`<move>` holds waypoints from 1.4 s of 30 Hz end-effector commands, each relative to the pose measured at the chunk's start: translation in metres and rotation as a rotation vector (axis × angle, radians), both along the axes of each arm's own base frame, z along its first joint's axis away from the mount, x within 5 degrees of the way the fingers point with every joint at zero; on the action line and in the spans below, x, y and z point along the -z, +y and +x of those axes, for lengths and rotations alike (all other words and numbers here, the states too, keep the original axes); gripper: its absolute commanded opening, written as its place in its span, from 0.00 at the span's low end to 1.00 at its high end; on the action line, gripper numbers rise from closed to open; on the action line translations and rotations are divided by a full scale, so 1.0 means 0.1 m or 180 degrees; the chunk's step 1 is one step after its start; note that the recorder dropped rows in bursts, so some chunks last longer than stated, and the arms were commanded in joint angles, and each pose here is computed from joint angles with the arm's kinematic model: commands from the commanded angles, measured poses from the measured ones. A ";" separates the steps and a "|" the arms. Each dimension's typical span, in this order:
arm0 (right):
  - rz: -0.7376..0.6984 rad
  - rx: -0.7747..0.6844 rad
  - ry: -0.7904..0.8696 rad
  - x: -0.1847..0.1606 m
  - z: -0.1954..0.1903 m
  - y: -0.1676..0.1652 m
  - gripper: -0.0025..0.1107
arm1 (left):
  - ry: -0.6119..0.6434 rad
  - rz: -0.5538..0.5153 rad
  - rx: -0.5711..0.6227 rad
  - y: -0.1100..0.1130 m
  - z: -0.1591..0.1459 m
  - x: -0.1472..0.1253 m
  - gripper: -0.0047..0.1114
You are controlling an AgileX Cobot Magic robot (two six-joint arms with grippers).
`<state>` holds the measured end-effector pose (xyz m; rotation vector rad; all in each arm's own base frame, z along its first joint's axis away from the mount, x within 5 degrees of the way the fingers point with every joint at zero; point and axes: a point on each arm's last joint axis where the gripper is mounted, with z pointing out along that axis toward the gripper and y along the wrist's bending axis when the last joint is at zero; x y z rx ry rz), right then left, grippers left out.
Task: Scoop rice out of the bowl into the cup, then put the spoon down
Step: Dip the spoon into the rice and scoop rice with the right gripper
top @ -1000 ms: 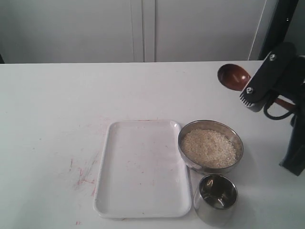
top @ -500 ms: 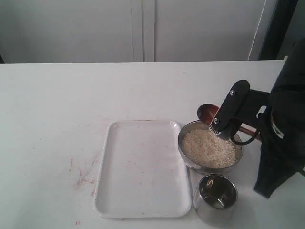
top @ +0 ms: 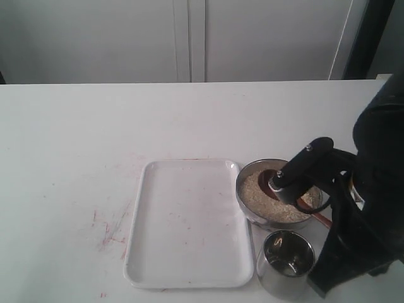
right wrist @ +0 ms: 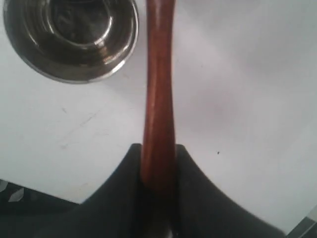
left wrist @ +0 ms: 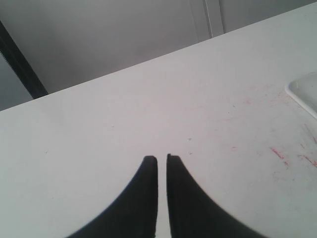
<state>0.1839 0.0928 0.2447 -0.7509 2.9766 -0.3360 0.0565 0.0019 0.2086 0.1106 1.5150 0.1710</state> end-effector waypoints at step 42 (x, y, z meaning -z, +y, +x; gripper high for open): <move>-0.2097 -0.1634 -0.0102 0.24 0.69 -0.11 0.02 | -0.0037 -0.0031 0.0025 0.00 0.00 -0.03 0.16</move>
